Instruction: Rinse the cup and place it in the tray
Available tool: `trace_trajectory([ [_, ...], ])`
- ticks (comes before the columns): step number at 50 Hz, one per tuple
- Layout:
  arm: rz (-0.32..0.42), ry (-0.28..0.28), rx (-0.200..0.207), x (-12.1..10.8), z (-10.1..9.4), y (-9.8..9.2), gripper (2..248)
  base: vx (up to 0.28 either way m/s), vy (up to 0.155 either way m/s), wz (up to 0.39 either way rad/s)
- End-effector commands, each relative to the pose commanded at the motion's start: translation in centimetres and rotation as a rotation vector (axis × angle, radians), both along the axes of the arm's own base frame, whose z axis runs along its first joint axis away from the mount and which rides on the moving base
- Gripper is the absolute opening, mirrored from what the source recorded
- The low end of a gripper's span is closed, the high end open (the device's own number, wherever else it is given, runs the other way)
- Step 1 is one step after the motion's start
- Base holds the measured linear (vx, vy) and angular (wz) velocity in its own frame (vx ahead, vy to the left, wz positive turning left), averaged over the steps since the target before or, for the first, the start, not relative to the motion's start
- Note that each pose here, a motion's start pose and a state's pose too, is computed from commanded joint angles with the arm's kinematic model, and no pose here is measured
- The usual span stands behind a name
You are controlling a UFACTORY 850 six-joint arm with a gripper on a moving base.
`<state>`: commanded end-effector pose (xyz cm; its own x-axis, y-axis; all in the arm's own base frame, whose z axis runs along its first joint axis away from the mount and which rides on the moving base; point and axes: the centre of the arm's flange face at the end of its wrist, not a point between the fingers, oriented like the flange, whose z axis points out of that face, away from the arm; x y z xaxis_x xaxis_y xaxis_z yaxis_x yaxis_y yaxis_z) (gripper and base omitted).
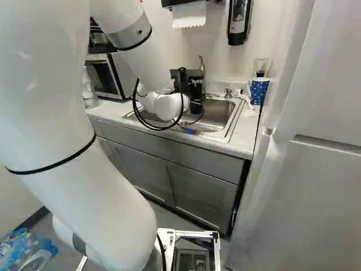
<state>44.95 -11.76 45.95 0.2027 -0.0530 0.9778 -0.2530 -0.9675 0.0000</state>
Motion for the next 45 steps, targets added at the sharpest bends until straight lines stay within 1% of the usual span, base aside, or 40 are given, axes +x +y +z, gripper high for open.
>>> trace_trajectory([
  [45, 0.0, 0.0, 0.0, 0.0, 0.0, 0.0, 125, 0.0, 0.0, 0.0],
])
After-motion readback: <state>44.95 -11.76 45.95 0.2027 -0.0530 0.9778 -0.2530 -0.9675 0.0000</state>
